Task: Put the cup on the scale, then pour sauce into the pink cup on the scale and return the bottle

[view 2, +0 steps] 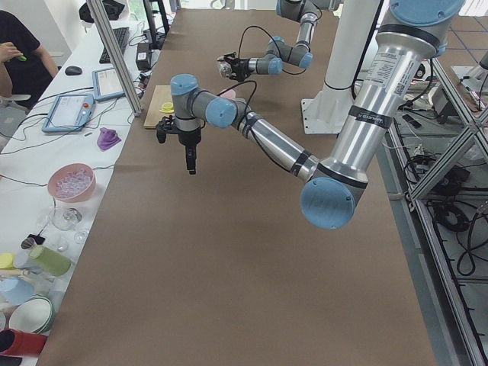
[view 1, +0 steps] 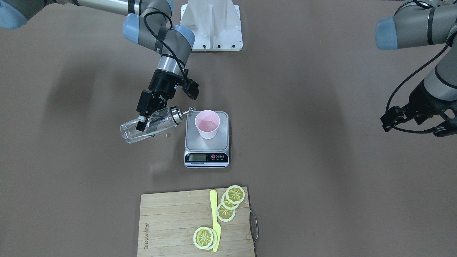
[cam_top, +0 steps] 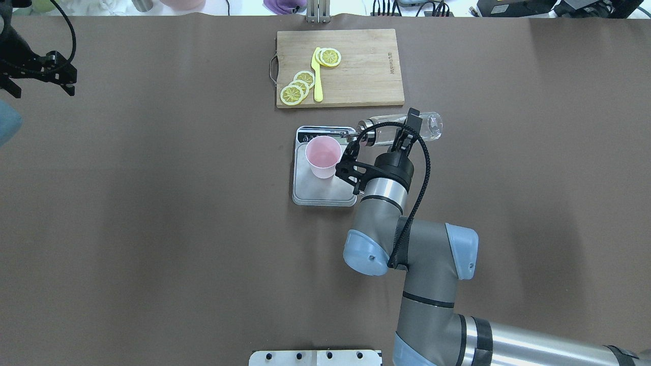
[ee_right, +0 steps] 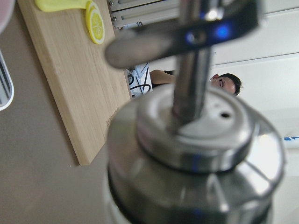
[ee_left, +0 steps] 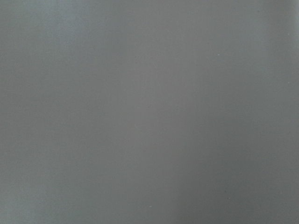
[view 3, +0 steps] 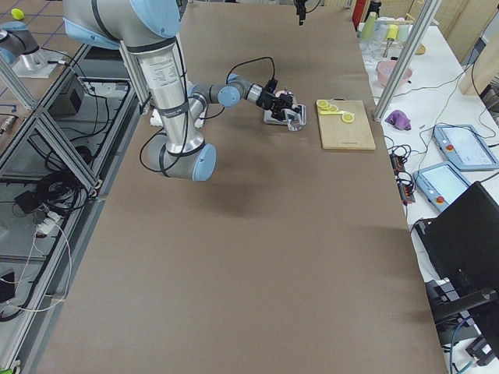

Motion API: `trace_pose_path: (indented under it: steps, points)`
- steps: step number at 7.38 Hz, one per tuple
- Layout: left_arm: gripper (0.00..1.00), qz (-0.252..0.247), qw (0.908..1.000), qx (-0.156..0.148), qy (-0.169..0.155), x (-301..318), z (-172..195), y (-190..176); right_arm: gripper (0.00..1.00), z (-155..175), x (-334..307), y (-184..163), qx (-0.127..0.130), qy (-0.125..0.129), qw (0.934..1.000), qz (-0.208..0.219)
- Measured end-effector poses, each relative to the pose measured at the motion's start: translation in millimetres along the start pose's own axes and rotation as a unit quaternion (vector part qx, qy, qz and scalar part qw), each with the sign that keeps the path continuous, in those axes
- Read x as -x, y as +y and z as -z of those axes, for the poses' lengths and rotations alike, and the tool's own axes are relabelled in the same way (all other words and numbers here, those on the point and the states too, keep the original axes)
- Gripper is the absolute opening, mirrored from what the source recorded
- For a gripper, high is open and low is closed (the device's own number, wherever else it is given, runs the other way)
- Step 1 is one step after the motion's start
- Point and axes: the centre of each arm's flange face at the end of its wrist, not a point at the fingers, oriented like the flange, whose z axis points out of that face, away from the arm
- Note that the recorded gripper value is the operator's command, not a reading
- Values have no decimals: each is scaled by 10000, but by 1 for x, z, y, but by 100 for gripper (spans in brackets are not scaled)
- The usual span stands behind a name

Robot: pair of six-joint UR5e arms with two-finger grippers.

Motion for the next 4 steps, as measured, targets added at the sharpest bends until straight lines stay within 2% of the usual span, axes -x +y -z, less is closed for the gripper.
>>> trace_pose_path:
  steps: [4]
  points:
    - [98, 16, 10000, 27, -24, 3, -7, -4, 0, -6, 13, 0, -146, 520, 9982, 262]
